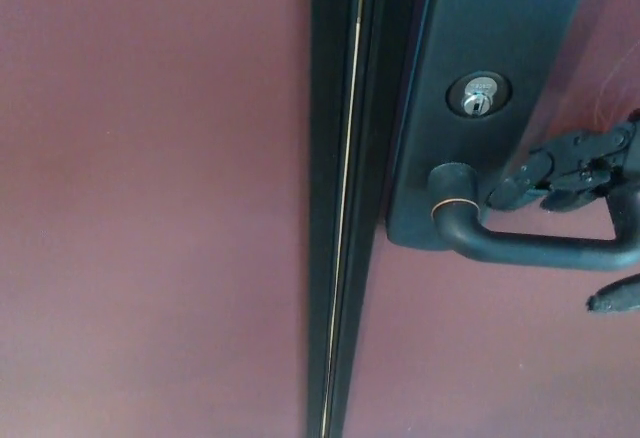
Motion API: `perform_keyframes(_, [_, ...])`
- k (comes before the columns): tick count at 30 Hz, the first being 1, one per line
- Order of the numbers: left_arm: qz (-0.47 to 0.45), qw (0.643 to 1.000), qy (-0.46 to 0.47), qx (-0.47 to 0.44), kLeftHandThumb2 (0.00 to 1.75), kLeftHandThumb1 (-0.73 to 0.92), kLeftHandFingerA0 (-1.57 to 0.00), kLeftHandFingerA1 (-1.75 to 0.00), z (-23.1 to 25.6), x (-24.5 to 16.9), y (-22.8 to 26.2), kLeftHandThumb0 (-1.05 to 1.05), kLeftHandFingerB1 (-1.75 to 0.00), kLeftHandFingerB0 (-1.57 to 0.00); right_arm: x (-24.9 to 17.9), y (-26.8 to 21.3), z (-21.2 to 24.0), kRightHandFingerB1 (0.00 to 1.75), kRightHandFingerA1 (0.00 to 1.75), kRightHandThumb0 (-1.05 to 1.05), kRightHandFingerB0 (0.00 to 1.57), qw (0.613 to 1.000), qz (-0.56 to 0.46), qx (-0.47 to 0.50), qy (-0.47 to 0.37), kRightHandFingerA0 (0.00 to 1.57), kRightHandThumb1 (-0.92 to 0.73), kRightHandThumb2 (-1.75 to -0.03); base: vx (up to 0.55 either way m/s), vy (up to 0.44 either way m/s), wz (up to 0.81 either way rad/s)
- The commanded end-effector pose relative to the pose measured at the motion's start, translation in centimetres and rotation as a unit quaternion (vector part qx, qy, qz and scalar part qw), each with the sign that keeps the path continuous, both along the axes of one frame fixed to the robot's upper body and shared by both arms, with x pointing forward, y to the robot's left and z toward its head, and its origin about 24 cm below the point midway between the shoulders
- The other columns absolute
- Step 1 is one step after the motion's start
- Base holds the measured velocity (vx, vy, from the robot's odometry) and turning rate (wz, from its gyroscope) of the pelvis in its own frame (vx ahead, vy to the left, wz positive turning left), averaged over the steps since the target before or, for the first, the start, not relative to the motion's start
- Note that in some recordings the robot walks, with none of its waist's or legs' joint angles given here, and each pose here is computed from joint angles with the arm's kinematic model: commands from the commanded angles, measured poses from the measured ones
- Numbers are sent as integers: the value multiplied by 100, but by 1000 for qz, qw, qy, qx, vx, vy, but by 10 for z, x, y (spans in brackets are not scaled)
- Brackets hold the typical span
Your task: The robot walks towards the door handle and put its right hand on it and twist the handle
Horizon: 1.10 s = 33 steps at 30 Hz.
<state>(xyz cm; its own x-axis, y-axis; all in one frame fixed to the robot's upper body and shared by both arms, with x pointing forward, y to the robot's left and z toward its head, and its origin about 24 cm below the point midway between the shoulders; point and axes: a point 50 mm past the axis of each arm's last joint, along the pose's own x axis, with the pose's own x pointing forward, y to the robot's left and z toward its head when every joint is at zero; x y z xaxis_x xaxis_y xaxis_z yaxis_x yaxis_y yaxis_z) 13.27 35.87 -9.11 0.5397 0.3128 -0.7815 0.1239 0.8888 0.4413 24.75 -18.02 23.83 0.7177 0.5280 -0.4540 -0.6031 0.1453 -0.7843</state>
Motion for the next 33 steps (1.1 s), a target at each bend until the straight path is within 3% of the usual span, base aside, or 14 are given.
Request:
perform_keyframes(1, [-13,1000,13,7,60,69,-53,-46,-1,-7,2,-12,-40,-40,-1,4,-18,40,44,-63,23,999,-4,-28,22,28,-47,-74,0,0,0])
perform_keyframes(17, [-1,1000,4,0,60,70,-53,-46,1,-2,2,-12,-40,-39,7,21,-38,41,45,-63,24,996,13,-76,35,30,-47,-74,0,0,0])
perform_keyframes(18, [-1,1000,5,0,60,70,-53,-46,1,-2,2,-11,-40,-39,8,22,-40,35,42,-61,34,996,12,-78,34,45,-53,-57,0,0,0])
perform_keyframes(20, [-2,1000,5,1,60,70,-53,-46,1,-2,2,-11,-40,-39,9,23,-43,35,42,-61,34,996,11,-82,32,45,-53,-57,0,0,0])
perform_keyframes(21, [-3,1000,5,1,60,70,-52,-46,1,-2,2,-11,-40,-39,9,23,-45,60,77,-54,68,996,13,-84,25,77,-55,-57,0,0,0])
perform_keyframes(22, [-3,1000,5,1,60,70,-52,-46,1,-2,2,-11,-40,-39,8,23,-48,60,77,-54,68,996,16,-88,15,77,-55,-57,0,0,0])
perform_keyframes(23, [-4,1000,5,1,60,70,-52,-46,1,-3,2,-11,-40,-39,8,23,-50,102,123,-49,64,996,19,-91,2,76,-53,-58,0,0,0])
perform_keyframes(24, [-4,1000,5,1,60,70,-53,-46,1,-3,2,-11,-40,-39,8,24,-51,108,125,-56,67,995,22,-93,-14,78,-45,-77,0,0,0])
perform_keyframes(25, [-2,1000,5,-1,60,70,-52,-46,1,-3,2,-11,-40,-39,7,24,-55,153,172,-31,49,994,22,-96,-53,64,-55,-50,0,0,0])
perform_keyframes(28, [1,1000,3,-3,60,70,-53,-47,1,-2,2,-11,-40,-39,7,23,-59,157,175,-16,58,989,22,-93,-112,66,-54,-50,0,0,0])
perform_keyframes(33, [-2,1000,5,-1,60,70,-53,-47,1,-2,2,-11,-40,-39,5,23,-56,149,168,-9,52,988,26,-57,-141,67,-57,-49,0,0,0])
